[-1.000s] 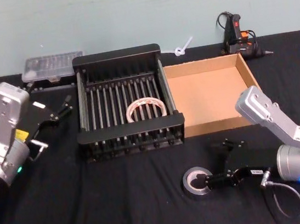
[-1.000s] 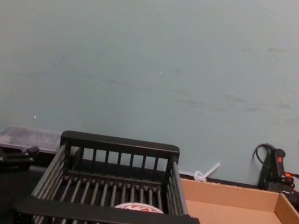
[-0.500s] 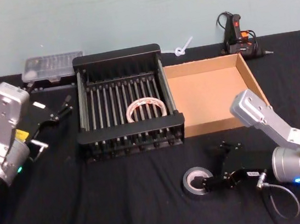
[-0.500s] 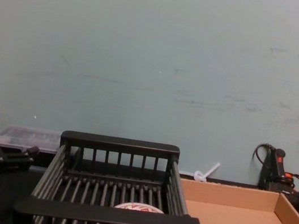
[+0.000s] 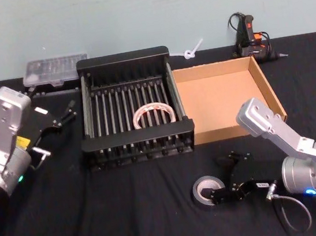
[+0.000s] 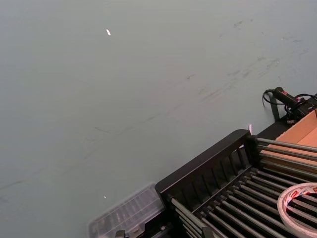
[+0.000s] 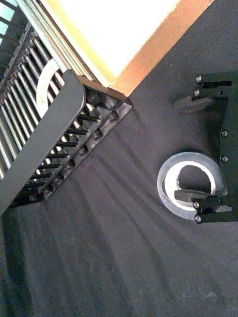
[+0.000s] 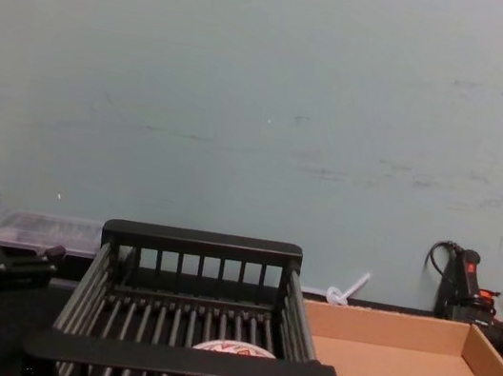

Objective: Pick up the white tape and place it into the black box , Pick up the silver tape and place it into the brown box.

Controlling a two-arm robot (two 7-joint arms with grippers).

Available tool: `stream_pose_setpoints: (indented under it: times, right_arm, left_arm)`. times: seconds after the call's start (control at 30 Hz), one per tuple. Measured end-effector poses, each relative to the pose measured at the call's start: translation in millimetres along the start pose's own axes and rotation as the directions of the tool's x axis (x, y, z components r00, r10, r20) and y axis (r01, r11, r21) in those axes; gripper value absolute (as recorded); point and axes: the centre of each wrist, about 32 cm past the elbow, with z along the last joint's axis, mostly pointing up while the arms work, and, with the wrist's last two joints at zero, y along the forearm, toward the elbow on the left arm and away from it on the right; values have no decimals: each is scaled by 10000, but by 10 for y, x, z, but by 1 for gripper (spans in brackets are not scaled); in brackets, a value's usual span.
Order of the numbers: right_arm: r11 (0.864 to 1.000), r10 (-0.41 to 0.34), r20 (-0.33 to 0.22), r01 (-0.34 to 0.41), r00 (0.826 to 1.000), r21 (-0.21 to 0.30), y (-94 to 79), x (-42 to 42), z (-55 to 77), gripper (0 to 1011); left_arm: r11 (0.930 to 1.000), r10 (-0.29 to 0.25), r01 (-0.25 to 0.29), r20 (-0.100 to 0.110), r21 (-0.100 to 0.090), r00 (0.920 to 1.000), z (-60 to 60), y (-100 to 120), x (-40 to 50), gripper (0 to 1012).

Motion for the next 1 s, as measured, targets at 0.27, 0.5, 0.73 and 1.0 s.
stream_pose_setpoints:
  times: [0.27,0.5,0.73,1.0]
  right_arm:
    - [10000,0,2,0,10000,-5,-3,0,-2,928]
    - [10000,-2,1,2,10000,-1,-6,0,-2,731]
    - [10000,-3,-1,3,10000,5,-8,0,-2,507]
    - [10000,0,-3,0,10000,14,-9,0,-2,268]
  left_arm:
    - [10000,1,-1,1,0,10000,0,0,0,1002]
    - [10000,0,0,0,0,10000,0,0,0,1001]
    - [10000,1,-1,0,0,10000,0,0,0,1001]
    - [10000,0,0,0,0,10000,0,0,0,1001]
